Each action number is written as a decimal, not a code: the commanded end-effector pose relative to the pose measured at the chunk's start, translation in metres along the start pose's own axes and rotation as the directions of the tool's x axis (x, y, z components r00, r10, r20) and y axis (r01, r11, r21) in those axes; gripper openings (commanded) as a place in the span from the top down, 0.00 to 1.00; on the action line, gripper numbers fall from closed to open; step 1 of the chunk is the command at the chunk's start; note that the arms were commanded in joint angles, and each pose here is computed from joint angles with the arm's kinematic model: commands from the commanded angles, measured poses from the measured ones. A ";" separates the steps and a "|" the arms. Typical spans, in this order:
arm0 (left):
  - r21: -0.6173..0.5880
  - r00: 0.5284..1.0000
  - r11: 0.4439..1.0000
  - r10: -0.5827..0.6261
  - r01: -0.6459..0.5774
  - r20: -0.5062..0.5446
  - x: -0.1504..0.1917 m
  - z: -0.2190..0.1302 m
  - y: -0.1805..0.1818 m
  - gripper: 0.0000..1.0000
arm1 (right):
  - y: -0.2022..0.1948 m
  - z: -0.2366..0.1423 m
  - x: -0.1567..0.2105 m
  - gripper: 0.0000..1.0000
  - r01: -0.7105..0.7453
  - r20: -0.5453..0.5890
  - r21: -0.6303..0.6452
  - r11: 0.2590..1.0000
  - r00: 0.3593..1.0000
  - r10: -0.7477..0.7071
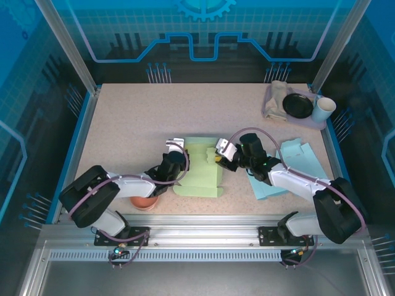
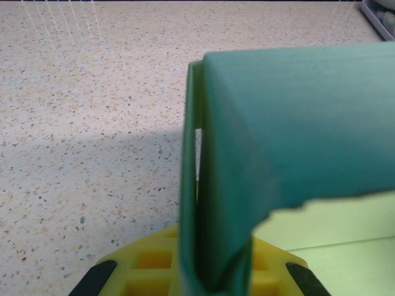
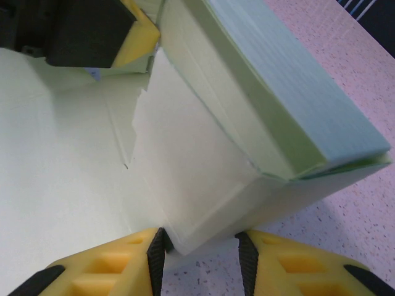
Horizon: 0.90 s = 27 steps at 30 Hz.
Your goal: Fold the paper box
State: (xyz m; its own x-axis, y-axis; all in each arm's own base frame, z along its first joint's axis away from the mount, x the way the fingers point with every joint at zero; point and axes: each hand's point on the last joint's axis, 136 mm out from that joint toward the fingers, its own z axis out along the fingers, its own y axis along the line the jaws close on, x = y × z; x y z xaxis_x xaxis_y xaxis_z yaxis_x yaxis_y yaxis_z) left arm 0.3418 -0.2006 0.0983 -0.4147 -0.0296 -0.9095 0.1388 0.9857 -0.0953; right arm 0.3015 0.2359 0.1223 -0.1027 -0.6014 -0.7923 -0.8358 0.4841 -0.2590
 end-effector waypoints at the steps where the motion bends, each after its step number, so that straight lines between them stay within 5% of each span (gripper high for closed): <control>1: 0.107 1.000 0.994 -0.004 0.001 0.021 -0.009 -0.003 -0.036 0.98 | -0.004 0.001 -0.031 0.61 0.008 0.103 0.020 1.000 0.995 -0.010; 19: 0.055 0.999 0.998 -0.039 0.040 -0.023 0.000 0.000 -0.037 0.98 | -0.025 0.005 -0.029 0.57 -0.071 0.093 0.127 0.989 0.994 0.060; 27: 0.032 0.998 0.999 -0.029 0.031 -0.048 0.014 0.005 -0.039 0.98 | -0.049 0.008 -0.018 0.62 -0.136 0.064 0.274 0.952 0.990 0.123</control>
State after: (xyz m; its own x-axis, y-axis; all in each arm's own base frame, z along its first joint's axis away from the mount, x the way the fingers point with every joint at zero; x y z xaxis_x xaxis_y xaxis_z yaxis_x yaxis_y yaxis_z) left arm 0.3406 -0.2149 0.0891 -0.4400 -0.0709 -0.8952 0.0781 0.9901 -0.1169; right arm 0.3318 0.2212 0.1168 -0.2208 -0.5578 -0.8001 -0.7049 0.6582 -0.2643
